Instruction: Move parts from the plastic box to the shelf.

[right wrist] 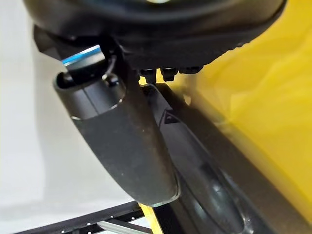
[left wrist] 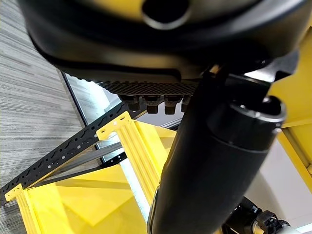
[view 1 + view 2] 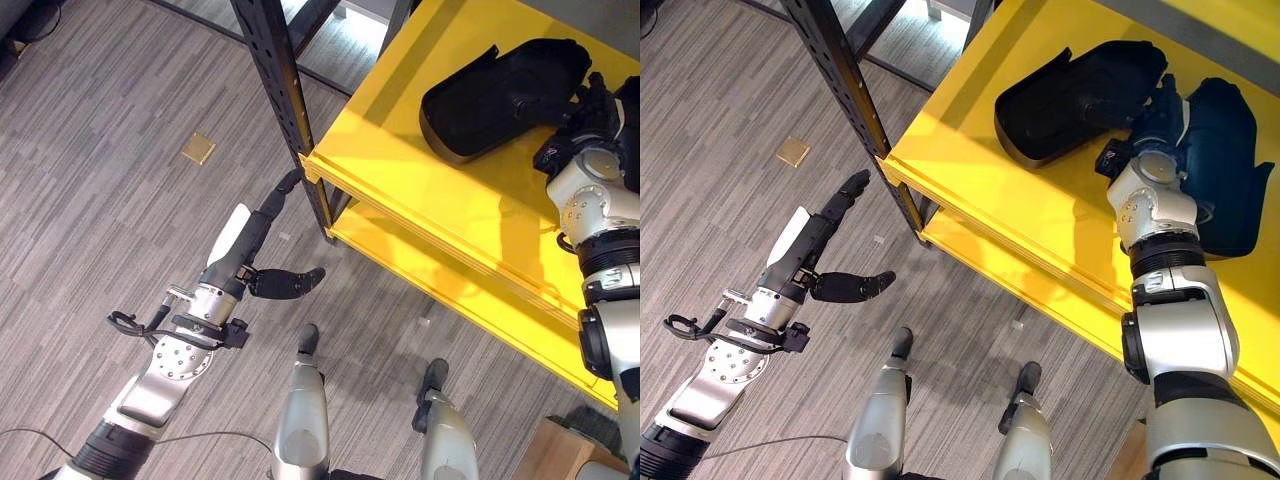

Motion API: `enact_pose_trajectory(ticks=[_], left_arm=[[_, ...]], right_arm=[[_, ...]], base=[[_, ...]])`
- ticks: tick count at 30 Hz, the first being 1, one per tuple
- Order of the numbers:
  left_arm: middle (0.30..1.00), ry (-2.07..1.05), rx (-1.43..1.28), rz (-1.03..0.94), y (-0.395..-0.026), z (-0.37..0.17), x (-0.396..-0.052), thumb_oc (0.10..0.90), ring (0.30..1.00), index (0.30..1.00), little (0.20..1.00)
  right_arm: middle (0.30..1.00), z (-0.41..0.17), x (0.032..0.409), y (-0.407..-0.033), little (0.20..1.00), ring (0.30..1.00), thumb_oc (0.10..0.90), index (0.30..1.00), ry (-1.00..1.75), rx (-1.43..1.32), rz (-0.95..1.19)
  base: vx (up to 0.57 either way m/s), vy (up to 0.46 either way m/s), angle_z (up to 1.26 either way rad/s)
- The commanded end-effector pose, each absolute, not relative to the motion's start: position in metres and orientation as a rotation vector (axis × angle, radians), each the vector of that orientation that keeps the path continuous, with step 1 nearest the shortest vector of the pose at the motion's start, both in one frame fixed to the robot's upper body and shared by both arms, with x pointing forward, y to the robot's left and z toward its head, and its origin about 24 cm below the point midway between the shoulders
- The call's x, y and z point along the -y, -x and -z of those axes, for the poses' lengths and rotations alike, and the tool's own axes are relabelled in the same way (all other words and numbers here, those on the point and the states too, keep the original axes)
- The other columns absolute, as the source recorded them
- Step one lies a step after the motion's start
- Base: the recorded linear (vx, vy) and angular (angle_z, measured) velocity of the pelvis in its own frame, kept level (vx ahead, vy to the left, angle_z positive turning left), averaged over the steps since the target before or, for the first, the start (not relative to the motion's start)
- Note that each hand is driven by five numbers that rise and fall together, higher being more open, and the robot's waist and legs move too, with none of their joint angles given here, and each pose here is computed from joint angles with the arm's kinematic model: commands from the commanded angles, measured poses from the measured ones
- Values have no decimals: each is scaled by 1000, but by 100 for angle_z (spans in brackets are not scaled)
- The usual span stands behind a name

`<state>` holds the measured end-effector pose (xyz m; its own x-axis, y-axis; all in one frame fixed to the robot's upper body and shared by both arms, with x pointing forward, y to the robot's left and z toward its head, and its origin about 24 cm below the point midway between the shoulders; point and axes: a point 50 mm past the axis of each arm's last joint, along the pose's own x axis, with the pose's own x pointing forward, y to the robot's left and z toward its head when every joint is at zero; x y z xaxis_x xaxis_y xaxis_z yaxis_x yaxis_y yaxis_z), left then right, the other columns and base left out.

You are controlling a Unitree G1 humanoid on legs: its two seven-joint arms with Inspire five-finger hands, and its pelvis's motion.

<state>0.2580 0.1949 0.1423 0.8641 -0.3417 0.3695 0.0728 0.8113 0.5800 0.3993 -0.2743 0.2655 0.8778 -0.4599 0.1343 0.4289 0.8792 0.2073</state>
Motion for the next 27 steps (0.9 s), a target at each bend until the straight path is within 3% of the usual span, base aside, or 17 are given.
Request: enact_pose_trajectory(ticks=[1,27], left_arm=[[1000,-519,740,240,-246,-182,-185,900,1000,1000,1000],[1000,-549,755,241,-246,-187,-190,900,1000,1000,1000]], right_arm=[[1000,-342,254,-392,1000,1000,900,1000,-101,437,346],[1000,-360,253,-387,1000,1000,900,1000,15,488,255]], base=[[0,0,0],[2,-5,2]])
